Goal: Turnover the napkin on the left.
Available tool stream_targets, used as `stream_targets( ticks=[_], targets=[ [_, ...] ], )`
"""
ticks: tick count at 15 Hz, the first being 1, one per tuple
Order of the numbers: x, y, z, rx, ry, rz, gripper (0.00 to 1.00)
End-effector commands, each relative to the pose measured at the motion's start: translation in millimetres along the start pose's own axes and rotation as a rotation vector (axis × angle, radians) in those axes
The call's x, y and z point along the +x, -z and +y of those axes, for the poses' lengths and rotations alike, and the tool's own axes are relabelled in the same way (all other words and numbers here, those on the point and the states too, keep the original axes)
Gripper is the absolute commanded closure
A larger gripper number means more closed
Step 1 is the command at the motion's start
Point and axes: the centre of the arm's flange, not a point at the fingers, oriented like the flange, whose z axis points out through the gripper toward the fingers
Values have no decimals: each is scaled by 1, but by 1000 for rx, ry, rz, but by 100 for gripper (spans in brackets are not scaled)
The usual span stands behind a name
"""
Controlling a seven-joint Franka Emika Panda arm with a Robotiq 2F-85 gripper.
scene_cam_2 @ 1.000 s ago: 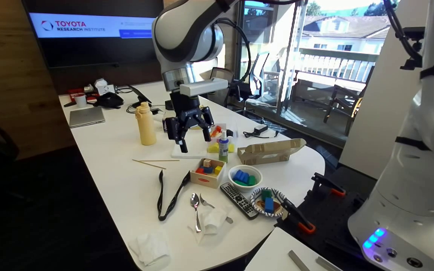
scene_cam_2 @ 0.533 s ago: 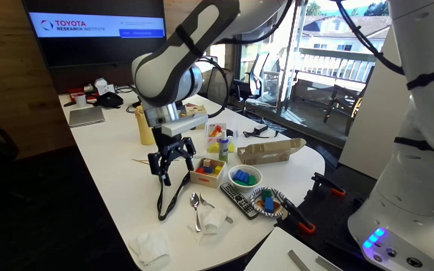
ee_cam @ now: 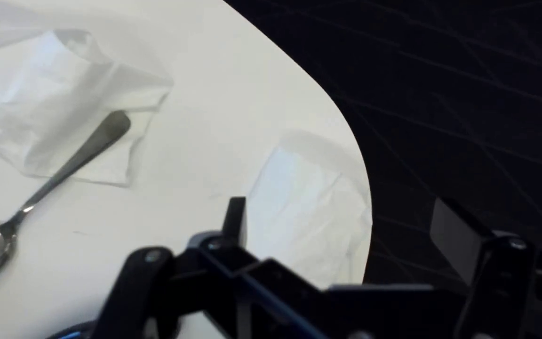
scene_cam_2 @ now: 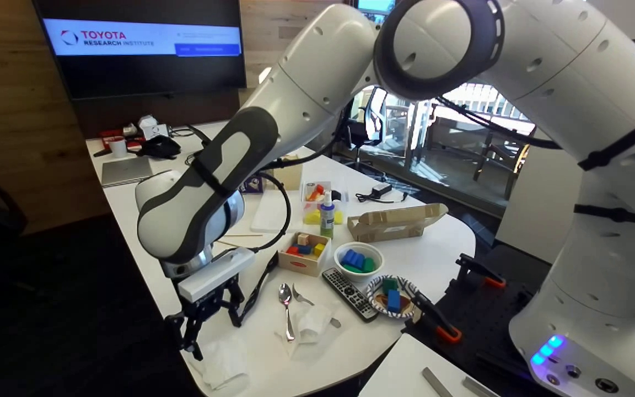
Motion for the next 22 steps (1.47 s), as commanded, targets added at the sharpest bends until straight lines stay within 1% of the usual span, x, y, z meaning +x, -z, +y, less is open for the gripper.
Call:
stream_targets(
  ticks=[1,4,6,14,19,22],
  targets=[
    [44,-11,-22,-23,-70,14,0],
    [56,-21,-22,-44,-150,35,0],
    [65,-26,-23,-56,-180,27,0],
    [77,-49,-23,-140,-311,-61,0],
    [88,-60,-28,-151,-302,-67,0],
    [88,-64,-28,-167,-325,-76,0]
  ],
)
